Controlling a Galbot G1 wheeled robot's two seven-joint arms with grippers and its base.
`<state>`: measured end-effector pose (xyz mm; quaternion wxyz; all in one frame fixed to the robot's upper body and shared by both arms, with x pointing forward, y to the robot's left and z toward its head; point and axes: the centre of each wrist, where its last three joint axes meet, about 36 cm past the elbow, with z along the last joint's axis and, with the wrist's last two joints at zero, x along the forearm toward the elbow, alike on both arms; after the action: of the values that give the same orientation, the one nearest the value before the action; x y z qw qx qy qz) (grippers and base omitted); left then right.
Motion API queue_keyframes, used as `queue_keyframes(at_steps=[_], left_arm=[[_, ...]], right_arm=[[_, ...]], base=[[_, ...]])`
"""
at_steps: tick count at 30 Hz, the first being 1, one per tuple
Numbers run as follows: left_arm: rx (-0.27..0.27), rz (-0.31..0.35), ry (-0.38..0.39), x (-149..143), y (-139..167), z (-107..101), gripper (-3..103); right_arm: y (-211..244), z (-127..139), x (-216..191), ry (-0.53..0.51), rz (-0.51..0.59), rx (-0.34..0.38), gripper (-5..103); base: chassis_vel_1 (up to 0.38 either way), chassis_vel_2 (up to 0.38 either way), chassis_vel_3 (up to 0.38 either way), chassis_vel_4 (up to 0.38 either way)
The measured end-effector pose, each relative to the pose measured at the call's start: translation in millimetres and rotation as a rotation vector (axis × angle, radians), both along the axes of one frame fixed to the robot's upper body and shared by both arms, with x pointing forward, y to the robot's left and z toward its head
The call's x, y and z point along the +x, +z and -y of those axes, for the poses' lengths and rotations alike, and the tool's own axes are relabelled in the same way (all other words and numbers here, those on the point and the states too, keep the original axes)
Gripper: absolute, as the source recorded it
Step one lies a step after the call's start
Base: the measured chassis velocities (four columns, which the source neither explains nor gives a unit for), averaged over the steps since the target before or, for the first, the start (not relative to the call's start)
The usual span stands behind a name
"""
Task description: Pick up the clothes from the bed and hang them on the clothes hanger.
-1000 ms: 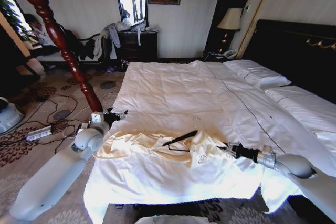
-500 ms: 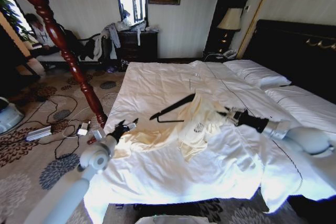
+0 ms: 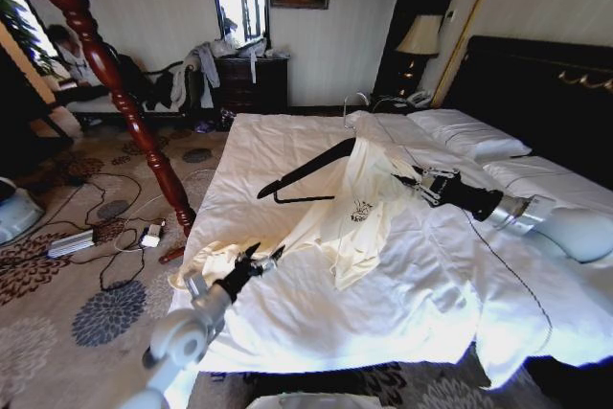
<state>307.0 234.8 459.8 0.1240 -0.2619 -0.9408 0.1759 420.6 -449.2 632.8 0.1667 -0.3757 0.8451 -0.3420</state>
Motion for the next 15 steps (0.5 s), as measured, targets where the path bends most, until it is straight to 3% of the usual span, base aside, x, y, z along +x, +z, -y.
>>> queue_keyframes(at_steps=[5, 8, 11, 15], left_arm=[[0.03, 0.026, 0.043, 0.9, 7.3, -8.5, 100], [0.123, 0.012, 0.12, 6.9, 8.3, -17.8, 100], [0.155, -0.027, 0.172, 22.2, 5.0, -25.0, 103], [0.154, -0.055, 0.176, 49.5, 4.5, -29.7, 97]], right_arm=[[-2.8, -3.0, -0.4, -0.004, 0.001, 0.013, 15], [-3.9, -3.7, -0.8, -0.006, 0.002, 0.018, 15], [-4.2, -5.2, -1.4, -0.003, 0.002, 0.022, 15], [-4.0, -8.1, -2.3, 0.004, 0.003, 0.026, 15]], base=[[0.0, 0.0, 0.0, 0.0], [0.0, 0.0, 0.0, 0.0], [0.0, 0.0, 0.0, 0.0], [0.0, 0.0, 0.0, 0.0]])
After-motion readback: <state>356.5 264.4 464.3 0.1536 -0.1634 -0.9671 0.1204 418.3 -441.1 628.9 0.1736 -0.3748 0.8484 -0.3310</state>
